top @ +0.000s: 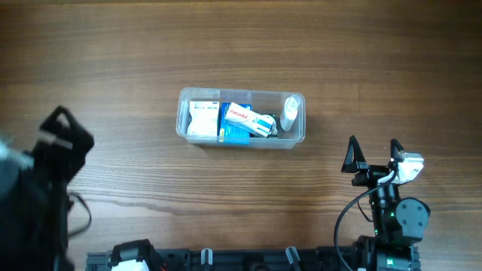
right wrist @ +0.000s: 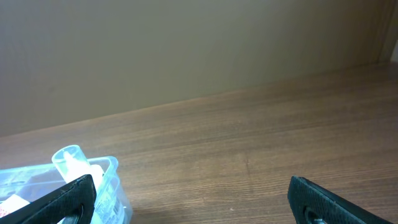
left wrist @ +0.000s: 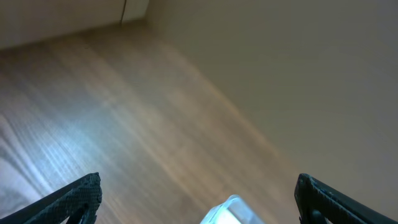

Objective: Pack container

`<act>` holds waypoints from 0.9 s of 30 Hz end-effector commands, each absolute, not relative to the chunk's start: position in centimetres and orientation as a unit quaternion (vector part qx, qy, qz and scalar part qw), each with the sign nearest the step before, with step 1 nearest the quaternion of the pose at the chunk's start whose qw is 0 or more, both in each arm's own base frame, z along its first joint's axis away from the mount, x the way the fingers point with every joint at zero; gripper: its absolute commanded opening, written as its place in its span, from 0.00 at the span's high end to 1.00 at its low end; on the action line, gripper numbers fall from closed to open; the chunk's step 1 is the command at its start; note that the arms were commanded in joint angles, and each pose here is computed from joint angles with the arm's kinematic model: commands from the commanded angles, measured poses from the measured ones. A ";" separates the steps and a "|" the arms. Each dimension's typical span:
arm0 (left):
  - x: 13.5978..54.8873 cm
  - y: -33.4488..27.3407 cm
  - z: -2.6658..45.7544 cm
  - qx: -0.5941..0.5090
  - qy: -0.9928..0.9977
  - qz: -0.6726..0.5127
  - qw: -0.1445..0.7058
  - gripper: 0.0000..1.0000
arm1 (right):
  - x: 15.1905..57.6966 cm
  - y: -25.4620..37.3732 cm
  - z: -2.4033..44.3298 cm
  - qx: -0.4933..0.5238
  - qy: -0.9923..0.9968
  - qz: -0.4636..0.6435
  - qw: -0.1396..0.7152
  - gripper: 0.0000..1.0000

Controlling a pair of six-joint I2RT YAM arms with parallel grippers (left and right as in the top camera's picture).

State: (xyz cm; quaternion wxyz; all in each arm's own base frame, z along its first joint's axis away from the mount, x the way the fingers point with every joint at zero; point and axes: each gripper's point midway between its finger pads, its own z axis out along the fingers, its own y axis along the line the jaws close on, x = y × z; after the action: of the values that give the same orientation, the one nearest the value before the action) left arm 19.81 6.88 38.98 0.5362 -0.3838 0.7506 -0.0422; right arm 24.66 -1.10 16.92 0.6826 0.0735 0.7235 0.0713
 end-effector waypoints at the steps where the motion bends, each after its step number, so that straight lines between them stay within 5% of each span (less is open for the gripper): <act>1: 15.5 6.0 41.0 -0.373 0.720 -0.060 0.582 0.00 | 24.7 -1.3 16.6 0.074 0.726 0.064 0.681 0.00; 14: 2.2 3.8 34.1 -0.375 0.734 -0.058 0.563 0.00 | 24.7 -1.3 16.6 0.074 0.726 0.064 0.681 0.00; 27: 1.7 3.5 30.9 -0.338 0.713 -0.096 0.606 0.00 | 24.7 -1.3 16.6 0.074 0.726 0.064 0.681 0.00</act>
State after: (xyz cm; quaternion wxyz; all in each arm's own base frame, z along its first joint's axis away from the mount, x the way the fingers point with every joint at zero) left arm 1.00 3.66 31.06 0.5882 -0.3481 0.7254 -0.0813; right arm 24.68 -1.10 16.86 0.6817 0.0734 0.7245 0.0714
